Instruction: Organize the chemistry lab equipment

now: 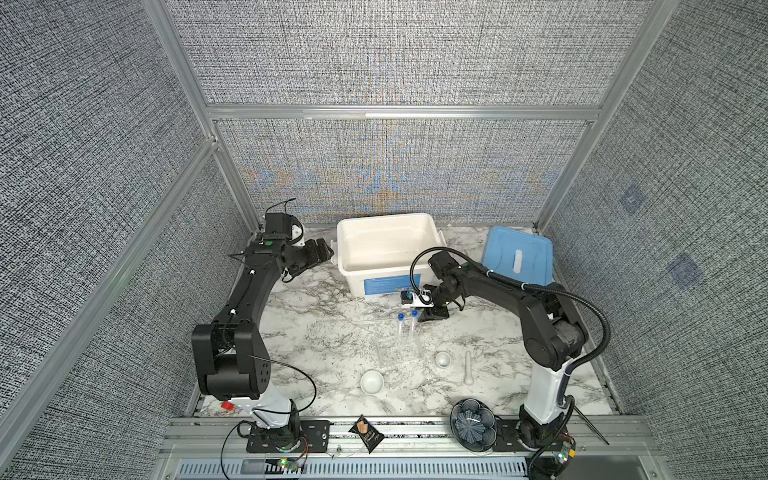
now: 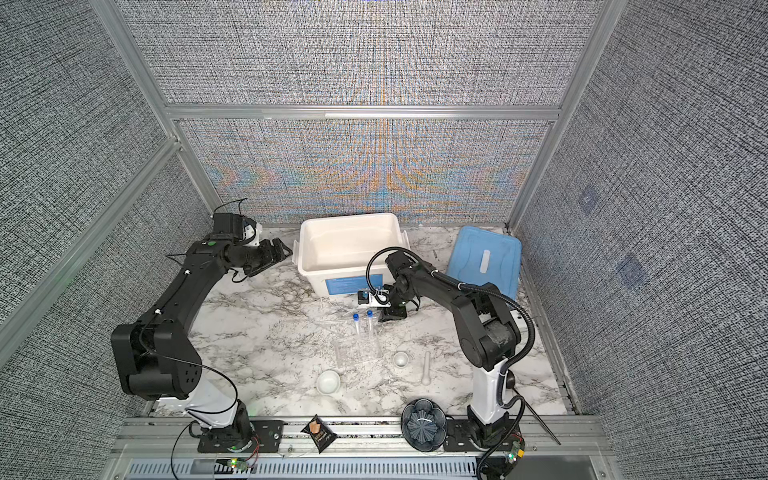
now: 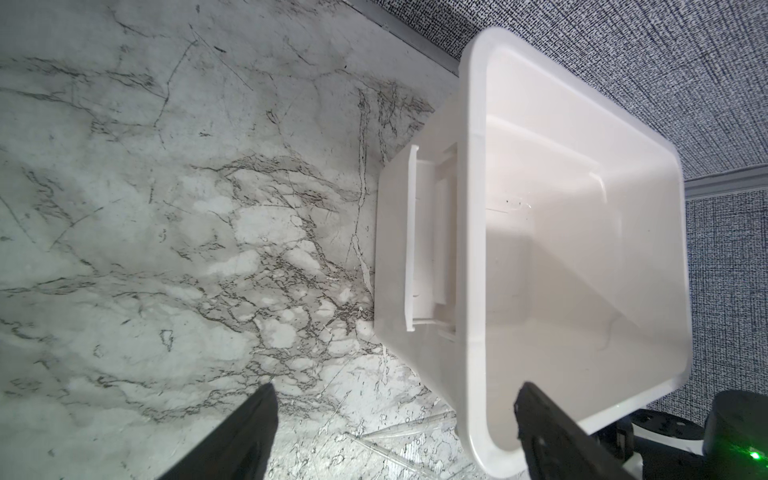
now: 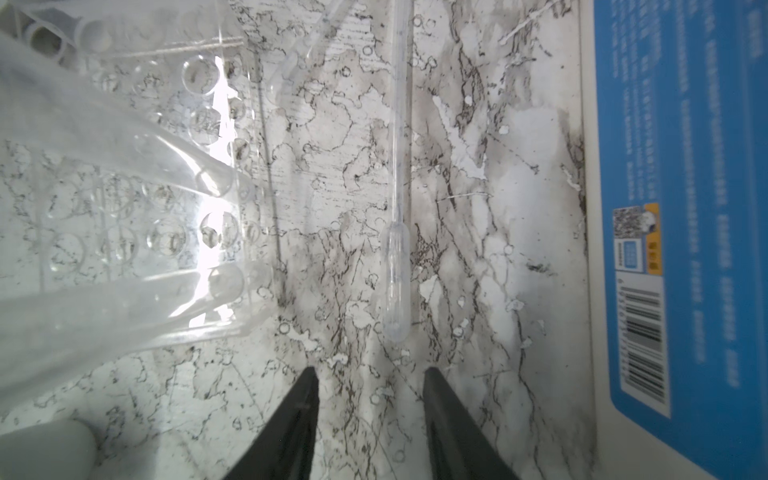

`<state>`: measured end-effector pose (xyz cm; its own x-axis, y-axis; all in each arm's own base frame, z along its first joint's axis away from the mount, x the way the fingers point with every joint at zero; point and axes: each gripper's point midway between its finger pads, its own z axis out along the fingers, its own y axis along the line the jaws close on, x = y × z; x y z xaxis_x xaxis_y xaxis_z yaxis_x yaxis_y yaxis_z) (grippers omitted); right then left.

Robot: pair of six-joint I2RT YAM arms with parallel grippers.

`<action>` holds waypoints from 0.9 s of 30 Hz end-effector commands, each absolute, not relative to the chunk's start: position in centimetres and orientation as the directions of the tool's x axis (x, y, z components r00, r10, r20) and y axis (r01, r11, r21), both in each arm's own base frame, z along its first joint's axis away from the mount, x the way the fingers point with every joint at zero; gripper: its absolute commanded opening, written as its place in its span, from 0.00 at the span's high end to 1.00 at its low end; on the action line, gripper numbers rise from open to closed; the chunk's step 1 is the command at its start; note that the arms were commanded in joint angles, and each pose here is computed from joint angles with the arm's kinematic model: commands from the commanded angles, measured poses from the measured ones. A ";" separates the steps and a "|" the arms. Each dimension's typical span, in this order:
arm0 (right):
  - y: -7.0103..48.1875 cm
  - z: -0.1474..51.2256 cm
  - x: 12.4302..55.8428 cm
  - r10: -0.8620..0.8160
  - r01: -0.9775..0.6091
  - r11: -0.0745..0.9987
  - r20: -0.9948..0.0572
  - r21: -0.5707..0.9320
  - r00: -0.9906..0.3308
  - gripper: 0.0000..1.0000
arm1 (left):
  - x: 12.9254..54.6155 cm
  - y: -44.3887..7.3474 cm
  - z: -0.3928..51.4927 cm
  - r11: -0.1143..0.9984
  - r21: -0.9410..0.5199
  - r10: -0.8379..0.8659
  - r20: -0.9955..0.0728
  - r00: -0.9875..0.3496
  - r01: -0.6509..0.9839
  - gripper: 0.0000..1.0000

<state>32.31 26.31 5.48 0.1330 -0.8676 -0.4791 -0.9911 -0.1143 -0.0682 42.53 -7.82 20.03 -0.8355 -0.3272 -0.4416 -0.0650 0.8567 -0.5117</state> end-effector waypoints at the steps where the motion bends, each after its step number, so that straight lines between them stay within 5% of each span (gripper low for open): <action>1: 26.4 4.8 32.6 -0.879 -0.995 -0.081 -0.467 -0.052 0.096 0.54 | 42.9 -7.9 20.2 0.850 -0.523 -0.331 -0.446 -0.831 -0.058 0.10; 27: 26.3 1.3 31.7 -0.925 -0.997 -0.078 -0.376 0.027 0.062 0.67 | 42.8 -7.9 20.2 0.851 -0.523 -0.331 -0.449 -0.830 -0.056 0.10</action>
<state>34.26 27.55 2.72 0.0959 -0.8999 -0.4253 -0.9939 -0.0635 -0.0897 42.49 -7.79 19.51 -0.8408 -0.3304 -0.4288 -0.0736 0.8546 -0.5141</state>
